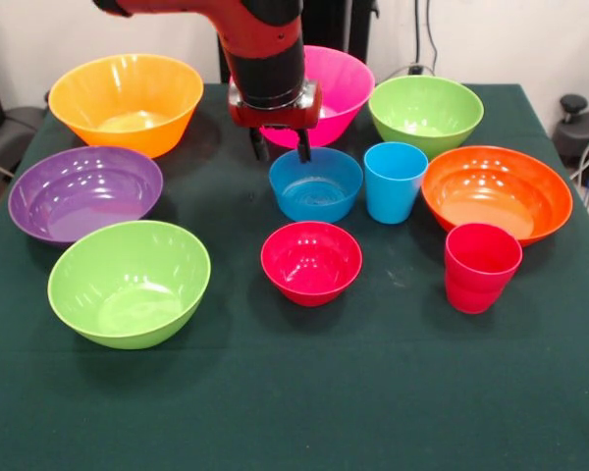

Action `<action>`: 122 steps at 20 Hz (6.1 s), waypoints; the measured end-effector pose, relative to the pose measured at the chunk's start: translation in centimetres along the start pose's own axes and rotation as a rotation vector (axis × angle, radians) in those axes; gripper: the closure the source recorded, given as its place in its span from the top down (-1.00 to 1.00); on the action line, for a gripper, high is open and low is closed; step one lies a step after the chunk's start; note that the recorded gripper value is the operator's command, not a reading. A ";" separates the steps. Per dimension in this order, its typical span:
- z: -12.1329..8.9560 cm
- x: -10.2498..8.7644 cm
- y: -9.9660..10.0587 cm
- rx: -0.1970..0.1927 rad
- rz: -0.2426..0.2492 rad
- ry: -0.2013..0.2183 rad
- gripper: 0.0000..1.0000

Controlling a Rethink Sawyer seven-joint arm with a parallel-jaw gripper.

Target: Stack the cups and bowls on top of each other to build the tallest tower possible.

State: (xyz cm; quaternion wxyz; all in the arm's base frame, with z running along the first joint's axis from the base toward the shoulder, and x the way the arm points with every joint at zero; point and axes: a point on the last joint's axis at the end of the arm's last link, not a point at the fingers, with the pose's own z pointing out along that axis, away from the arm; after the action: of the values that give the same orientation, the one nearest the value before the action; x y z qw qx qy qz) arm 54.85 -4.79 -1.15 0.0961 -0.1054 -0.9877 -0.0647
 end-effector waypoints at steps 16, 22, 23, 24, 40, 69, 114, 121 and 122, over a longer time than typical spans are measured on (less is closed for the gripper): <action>3.1 0.9 -0.2 0.017 -0.072 -0.039 1.00; 3.1 0.7 -0.4 0.029 -0.095 -0.068 -1.00; 3.0 0.5 -0.3 0.030 -0.097 -0.075 -1.00; 3.0 0.3 -0.3 0.032 -0.098 -0.079 -1.00; 2.4 -0.7 0.5 0.056 -0.139 -0.117 -1.00; -2.4 -3.2 -0.6 0.100 -0.132 -0.188 -1.00; -7.7 -7.3 -0.1 -0.064 -0.041 -0.058 -1.00; -7.8 -9.1 -0.2 -0.087 -0.032 -0.063 -1.00; -7.8 -9.3 -0.2 -0.090 -0.032 -0.064 -1.00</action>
State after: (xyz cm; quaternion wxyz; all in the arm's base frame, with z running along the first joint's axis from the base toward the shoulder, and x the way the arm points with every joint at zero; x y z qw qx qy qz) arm 65.10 -7.91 4.51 0.0584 -0.0959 -0.9879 -0.1072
